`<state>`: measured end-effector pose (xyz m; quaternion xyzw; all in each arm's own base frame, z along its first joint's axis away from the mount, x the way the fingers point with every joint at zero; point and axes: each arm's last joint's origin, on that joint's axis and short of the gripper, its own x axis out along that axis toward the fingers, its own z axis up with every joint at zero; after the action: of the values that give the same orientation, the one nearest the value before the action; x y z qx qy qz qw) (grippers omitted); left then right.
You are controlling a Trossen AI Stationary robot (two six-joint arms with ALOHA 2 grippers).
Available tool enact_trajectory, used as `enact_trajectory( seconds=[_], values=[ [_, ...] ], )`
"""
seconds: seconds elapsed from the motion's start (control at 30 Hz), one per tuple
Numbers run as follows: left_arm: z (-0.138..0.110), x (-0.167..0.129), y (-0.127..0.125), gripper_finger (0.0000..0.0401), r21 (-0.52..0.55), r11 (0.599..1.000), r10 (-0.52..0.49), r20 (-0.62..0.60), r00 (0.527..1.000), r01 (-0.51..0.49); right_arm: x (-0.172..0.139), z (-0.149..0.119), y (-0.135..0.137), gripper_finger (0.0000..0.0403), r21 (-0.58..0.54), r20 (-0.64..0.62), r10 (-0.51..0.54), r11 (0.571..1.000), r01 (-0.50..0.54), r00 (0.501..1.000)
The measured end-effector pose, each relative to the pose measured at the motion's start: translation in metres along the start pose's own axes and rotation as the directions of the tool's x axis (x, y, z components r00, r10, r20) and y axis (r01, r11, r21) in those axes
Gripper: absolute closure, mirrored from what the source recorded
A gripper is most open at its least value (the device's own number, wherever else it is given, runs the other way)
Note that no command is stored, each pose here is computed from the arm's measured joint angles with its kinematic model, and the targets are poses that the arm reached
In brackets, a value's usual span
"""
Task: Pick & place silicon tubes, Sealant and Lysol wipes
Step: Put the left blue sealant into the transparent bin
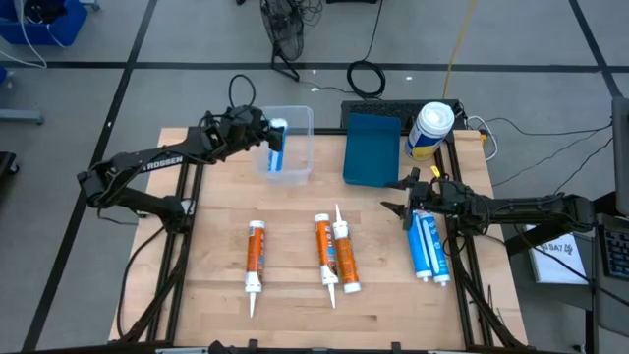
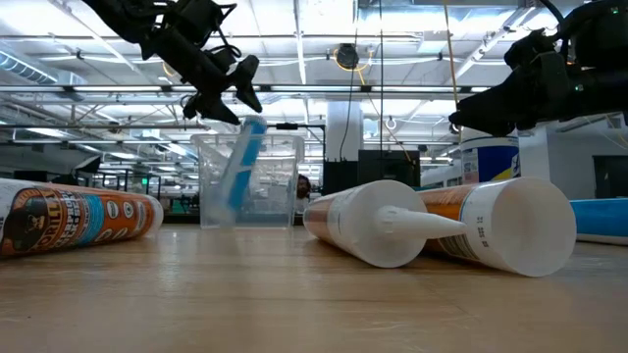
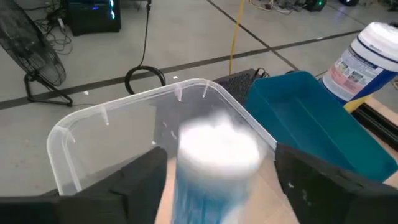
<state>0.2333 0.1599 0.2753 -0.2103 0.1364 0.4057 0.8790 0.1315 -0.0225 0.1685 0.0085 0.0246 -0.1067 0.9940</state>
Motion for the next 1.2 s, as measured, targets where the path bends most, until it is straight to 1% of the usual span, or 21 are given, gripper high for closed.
enact_trajectory(
  seconds=[0.1, 0.23, 0.47, 0.67, 0.73, 0.8, 0.83, 0.87, 0.93, 1.0, 1.07, 1.13, 1.2],
  values=[
    [0.000, 0.000, 0.000, 0.0079, 0.002, 1.000, 0.000, -0.004, 1.000, 0.000, 0.000, 0.000, 0.000, 0.0140, 0.004, 0.000, 0.000, 1.000, 0.000, 1.000],
    [-0.001, 0.000, -0.002, 0.0067, 0.014, 1.000, -0.006, -0.005, 1.000, 0.006, 0.000, 0.000, 0.000, 0.0140, 0.004, 0.000, 0.000, 1.000, 0.000, 1.000],
    [-0.002, -0.001, -0.004, 0.0081, 0.050, 0.999, -0.014, -0.007, 1.000, 0.014, 0.000, 0.000, 0.000, 0.0140, 0.002, 0.000, 0.000, 1.000, 0.000, 1.000],
    [-0.002, -0.001, -0.004, 0.0097, 0.053, 0.998, -0.015, -0.008, 1.000, 0.015, 0.000, 0.000, 0.000, 0.0140, 0.001, -0.003, 0.000, 1.000, 0.000, 1.000],
    [-0.003, -0.001, -0.006, 0.0101, 0.061, 0.997, -0.043, -0.019, 0.999, 0.045, 0.000, 0.000, 0.000, 0.0140, 0.000, -0.004, 0.000, 1.000, 0.000, 1.000],
    [-0.004, -0.002, -0.010, 0.0102, 0.120, 0.985, -0.122, -0.039, 0.992, 0.126, 0.000, 0.000, 0.000, 0.0140, 0.007, -0.003, 0.002, 1.000, -0.002, 1.000],
    [-0.004, -0.002, -0.014, 0.0102, 0.166, 0.969, -0.179, -0.051, 0.982, 0.185, 0.000, 0.000, 0.000, 0.0140, 0.025, -0.004, 0.004, 1.000, -0.004, 1.000],
    [-0.005, -0.004, -0.018, 0.0102, 0.220, 0.942, -0.244, -0.064, 0.968, 0.253, 0.000, 0.000, 0.000, 0.0140, 0.042, -0.004, 0.005, 0.999, -0.005, 1.000],
    [-0.006, -0.007, -0.030, 0.0103, 0.325, 0.861, -0.382, -0.092, 0.920, 0.391, 0.000, 0.000, 0.000, 0.0140, 0.060, -0.004, 0.005, 0.998, -0.005, 1.000],
    [-0.009, -0.011, -0.041, 0.0102, 0.392, 0.777, -0.488, -0.118, 0.865, 0.492, 0.000, 0.000, 0.000, 0.0140, 0.081, -0.004, 0.006, 0.997, -0.005, 1.000],
    [-0.012, -0.016, -0.052, 0.0101, 0.428, 0.716, -0.555, -0.133, 0.821, 0.552, 0.001, 0.002, 0.002, 0.0140, 0.107, -0.007, 0.015, 0.994, -0.014, 1.000],
    [-0.016, -0.020, -0.061, 0.0101, 0.454, 0.678, -0.582, -0.150, 0.800, 0.578, 0.002, 0.009, 0.005, 0.0140, 0.126, -0.023, 0.040, 0.991, -0.037, 0.999],
    [-0.021, -0.023, -0.067, 0.0104, 0.467, 0.654, -0.597, -0.164, 0.786, 0.595, 0.003, 0.017, 0.010, 0.0140, 0.122, -0.066, 0.062, 0.991, -0.054, 0.996]
  ],
)
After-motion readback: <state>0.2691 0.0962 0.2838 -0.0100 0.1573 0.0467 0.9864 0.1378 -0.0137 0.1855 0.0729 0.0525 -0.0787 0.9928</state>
